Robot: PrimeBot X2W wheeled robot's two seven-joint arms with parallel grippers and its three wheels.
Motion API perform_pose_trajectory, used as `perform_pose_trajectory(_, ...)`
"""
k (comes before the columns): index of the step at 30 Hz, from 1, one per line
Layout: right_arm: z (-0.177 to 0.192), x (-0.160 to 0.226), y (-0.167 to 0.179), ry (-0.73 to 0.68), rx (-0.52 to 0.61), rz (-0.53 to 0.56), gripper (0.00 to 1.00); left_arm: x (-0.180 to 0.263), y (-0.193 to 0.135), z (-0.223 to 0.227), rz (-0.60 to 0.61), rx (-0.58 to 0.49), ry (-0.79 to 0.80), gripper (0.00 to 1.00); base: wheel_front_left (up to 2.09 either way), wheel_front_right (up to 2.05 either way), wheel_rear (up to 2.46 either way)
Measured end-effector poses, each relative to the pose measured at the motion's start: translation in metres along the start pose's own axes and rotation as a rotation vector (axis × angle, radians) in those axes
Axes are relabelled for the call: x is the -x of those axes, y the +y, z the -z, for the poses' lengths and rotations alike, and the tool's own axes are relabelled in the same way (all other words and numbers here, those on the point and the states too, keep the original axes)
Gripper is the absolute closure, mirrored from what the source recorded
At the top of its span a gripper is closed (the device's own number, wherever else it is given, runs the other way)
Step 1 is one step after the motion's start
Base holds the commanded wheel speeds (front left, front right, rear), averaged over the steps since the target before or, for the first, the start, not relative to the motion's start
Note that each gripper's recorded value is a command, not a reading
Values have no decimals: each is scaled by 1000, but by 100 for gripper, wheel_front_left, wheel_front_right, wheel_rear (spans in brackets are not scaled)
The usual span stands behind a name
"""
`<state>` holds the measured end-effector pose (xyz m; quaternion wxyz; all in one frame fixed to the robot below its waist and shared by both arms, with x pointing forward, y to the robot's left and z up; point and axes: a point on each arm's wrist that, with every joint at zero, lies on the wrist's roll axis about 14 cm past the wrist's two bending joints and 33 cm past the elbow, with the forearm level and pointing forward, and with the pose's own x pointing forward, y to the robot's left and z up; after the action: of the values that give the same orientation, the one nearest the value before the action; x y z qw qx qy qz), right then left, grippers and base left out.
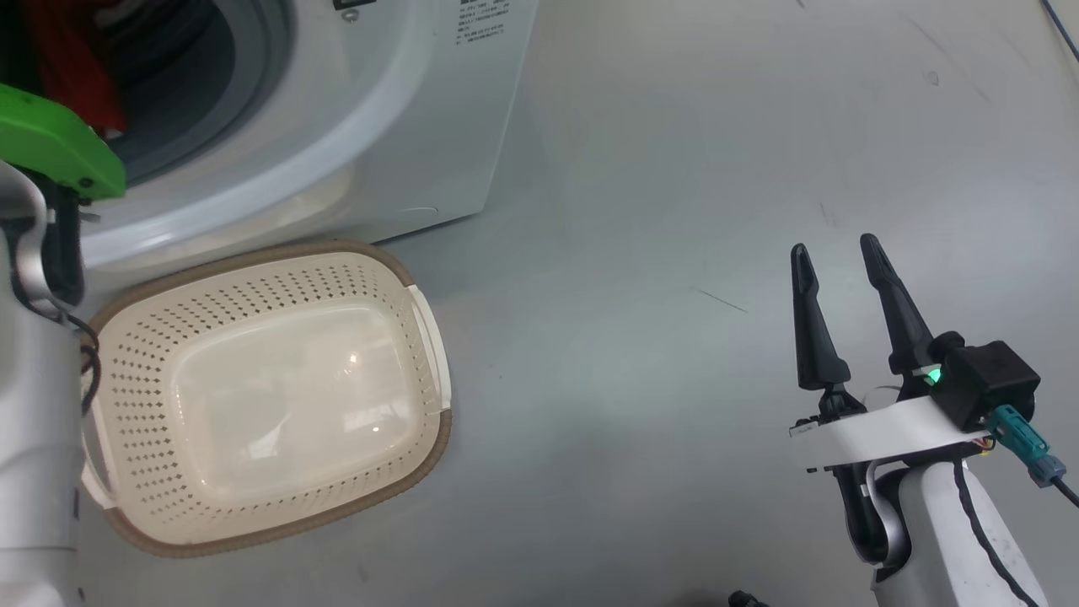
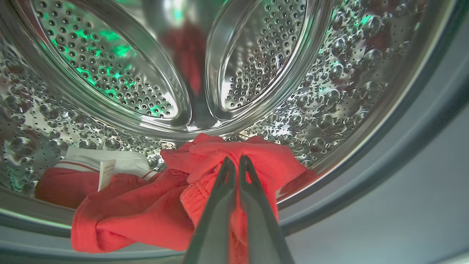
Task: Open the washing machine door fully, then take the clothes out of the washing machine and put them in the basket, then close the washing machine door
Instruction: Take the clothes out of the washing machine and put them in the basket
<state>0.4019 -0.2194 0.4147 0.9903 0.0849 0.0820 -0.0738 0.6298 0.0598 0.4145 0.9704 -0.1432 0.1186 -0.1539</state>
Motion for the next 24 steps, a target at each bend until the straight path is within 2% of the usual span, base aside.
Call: perform_pose_trajectory(24,-25,24,29,-72,10,-118,0,110,-33,-56,0,-51,-294,100,0,0,0)
